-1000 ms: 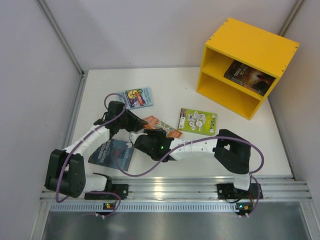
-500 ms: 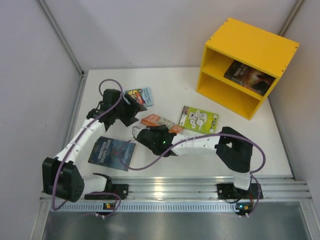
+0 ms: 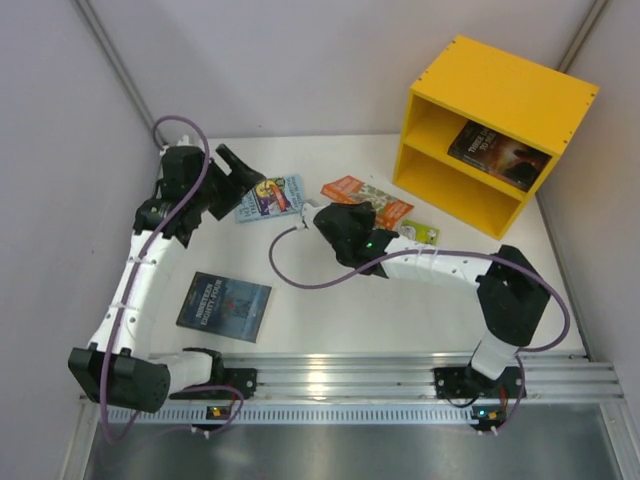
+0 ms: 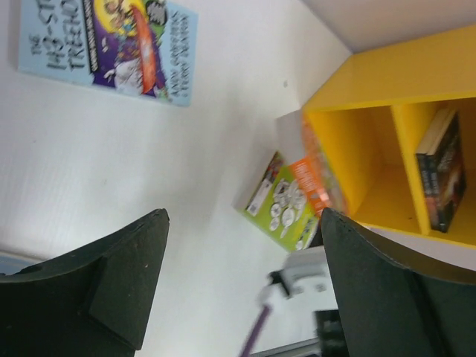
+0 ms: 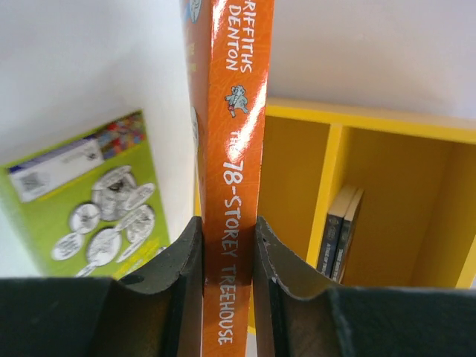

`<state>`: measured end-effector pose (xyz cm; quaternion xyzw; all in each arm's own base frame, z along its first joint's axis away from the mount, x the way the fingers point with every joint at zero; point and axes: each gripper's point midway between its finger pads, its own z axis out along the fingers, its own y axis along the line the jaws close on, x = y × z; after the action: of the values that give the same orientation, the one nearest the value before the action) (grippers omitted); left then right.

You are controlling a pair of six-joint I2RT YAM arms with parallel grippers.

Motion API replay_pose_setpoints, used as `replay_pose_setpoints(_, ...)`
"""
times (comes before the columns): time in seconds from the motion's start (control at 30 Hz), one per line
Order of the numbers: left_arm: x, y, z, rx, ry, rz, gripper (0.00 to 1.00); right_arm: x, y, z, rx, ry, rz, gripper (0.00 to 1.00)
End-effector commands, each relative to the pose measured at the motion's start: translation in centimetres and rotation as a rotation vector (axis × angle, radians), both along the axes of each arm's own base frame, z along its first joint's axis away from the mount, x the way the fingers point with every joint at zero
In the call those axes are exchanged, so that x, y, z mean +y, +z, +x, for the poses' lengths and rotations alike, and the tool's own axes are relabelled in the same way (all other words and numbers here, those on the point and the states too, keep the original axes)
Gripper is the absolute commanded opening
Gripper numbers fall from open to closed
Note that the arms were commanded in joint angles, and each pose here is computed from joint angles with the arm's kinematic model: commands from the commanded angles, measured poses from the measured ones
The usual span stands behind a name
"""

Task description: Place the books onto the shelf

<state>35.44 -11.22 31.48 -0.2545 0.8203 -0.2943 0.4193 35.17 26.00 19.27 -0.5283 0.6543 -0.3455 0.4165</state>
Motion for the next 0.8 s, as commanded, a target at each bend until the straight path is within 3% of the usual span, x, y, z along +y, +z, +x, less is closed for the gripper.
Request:
replay_pose_setpoints(0.0, 0.5, -3.8, -1.8, 0.061, -0.023, 0.045, 0.88, -5.4, 3.6, 3.0, -0.165, -0.108, -0.025, 0.00)
replay_pose_setpoints(0.1, 0.1, -5.9, -2.5, 0.064, -0.056, 0.034, 0.88, -9.0, 3.4, 5.1, -0.221, -0.152, -0.078, 0.00)
replay_pose_setpoints(0.23, -0.5, -8.0, -3.2, 0.103, -0.115, 0.043, 0.87, -14.1, 3.8, 8.5, -0.285, -0.268, -0.039, 0.00)
replay_pose_setpoints(0.57, -1.2, -9.2, -4.0, 0.085, -0.181, 0.039, 0.87, -21.0, -1.1, 11.7, -0.234, -0.349, -0.018, 0.00)
replay_pose_setpoints(0.77, -1.3, -10.2, -4.1, 0.071, -0.196, 0.045, 0.87, -22.1, -5.9, 12.9, -0.150, -0.320, -0.018, 0.00)
